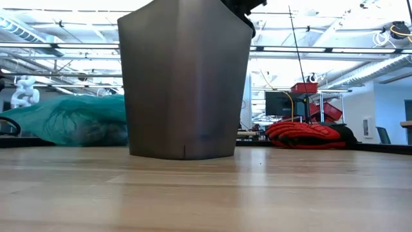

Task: Place trash/remove bag and relplace
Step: Insert a new pink trash bag into the black trash bin

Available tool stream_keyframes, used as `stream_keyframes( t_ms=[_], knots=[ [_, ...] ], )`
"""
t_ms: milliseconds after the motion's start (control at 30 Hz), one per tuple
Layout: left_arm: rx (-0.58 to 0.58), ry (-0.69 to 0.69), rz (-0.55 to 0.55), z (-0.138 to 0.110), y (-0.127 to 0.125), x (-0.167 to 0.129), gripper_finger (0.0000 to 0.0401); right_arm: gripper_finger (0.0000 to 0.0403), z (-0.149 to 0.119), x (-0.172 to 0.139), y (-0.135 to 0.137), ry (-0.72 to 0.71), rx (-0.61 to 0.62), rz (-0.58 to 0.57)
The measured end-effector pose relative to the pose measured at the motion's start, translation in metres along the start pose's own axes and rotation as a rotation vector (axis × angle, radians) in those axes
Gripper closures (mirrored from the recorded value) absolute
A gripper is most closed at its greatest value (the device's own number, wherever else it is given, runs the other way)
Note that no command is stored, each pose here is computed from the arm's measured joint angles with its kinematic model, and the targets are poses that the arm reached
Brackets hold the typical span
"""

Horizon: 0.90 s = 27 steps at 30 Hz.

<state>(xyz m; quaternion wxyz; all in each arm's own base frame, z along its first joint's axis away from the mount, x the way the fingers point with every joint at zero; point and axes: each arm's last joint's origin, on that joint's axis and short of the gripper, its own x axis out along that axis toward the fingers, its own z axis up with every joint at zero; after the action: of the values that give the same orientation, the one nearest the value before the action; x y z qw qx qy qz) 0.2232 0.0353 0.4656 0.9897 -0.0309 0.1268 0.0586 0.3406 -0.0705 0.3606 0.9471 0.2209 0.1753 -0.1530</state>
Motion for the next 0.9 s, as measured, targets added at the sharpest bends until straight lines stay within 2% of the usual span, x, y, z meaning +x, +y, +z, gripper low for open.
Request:
stream_keyframes(
  t_ms=[333, 433, 533, 667, 900],
  knots=[
    [0.212, 0.267, -0.025, 0.012, -0.001, 0.01, 0.04, 0.0403, 0.0, 0.0, 0.003, -0.006, -0.009, 0.012],
    [0.286, 0.288, -0.054, 0.019, -0.006, 0.014, 0.04, 0.0403, 0.0, 0.0, 0.003, -0.004, -0.019, 0.013],
    [0.305, 0.277, -0.066, 0.026, -0.009, 0.02, 0.0398, 0.0403, 0.0, 0.0, 0.003, -0.002, -0.021, 0.017],
    [0.311, 0.294, -0.084, 0.027, -0.014, 0.028, 0.0373, 0.0403, -0.001, 0.0, 0.003, 0.001, -0.022, 0.016],
    [0.321, 0.391, -0.128, 0.015, -0.023, 0.044, 0.0298, 0.0403, -0.003, 0.0, 0.002, 0.024, -0.022, 0.006]
  ],
)
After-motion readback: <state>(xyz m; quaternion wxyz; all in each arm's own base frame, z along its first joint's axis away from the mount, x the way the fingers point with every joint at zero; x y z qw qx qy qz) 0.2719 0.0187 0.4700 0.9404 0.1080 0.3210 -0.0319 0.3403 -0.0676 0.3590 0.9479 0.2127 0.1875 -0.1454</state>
